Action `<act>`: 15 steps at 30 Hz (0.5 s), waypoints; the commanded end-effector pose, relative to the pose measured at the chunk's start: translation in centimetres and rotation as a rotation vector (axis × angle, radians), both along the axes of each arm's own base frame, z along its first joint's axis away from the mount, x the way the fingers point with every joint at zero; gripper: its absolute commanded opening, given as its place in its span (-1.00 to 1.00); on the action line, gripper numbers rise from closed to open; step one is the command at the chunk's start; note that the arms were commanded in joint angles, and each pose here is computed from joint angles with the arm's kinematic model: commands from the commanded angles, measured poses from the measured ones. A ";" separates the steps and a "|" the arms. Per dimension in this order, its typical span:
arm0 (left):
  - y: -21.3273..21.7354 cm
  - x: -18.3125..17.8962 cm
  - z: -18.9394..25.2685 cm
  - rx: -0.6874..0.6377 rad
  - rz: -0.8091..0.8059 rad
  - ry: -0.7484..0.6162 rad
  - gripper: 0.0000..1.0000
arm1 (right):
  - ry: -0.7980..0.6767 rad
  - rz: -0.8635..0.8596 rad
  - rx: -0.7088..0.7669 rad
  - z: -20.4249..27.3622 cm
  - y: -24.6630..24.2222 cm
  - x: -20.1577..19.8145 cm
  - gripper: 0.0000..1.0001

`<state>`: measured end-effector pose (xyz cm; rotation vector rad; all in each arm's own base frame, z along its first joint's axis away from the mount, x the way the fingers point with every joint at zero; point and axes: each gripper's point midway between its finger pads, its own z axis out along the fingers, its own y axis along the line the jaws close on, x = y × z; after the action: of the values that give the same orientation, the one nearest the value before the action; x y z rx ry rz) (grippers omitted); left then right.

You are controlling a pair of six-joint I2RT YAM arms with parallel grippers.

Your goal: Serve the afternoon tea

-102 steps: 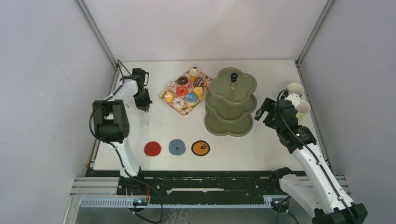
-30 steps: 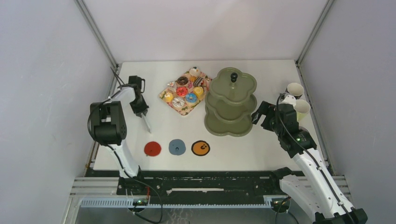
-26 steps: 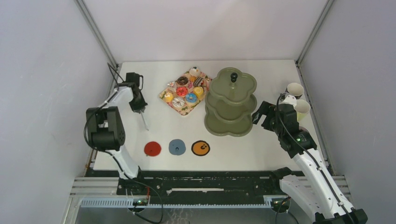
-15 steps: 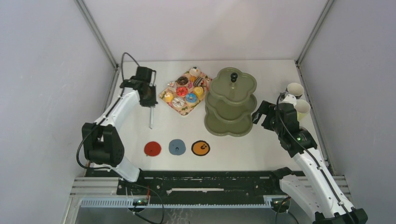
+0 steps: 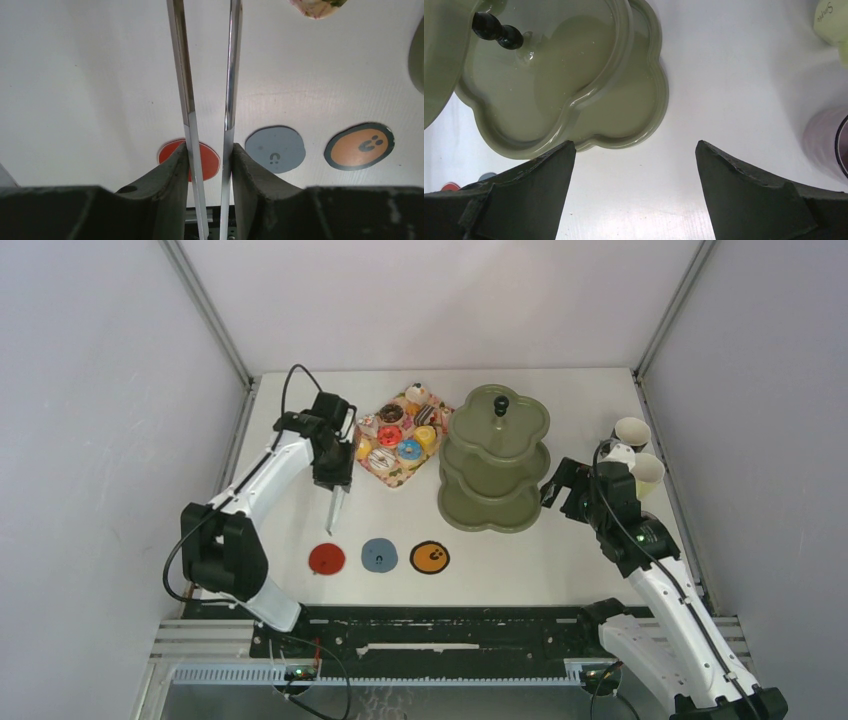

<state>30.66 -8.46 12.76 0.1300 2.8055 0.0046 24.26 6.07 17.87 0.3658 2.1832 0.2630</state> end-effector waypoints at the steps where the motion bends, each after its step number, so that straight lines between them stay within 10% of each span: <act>1: -1.2 0.0 3.0 -0.089 -0.002 -0.082 -0.23 | -0.055 -0.010 0.032 1.9 0.3 0.5 0.95; 15: -4.6 1.1 4.1 -0.310 0.070 -0.165 -0.23 | -0.071 0.003 0.051 2.0 0.7 0.2 0.96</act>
<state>30.90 -11.40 14.66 0.0171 2.7190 -0.2418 24.03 6.44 18.58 0.3621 2.1562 0.2942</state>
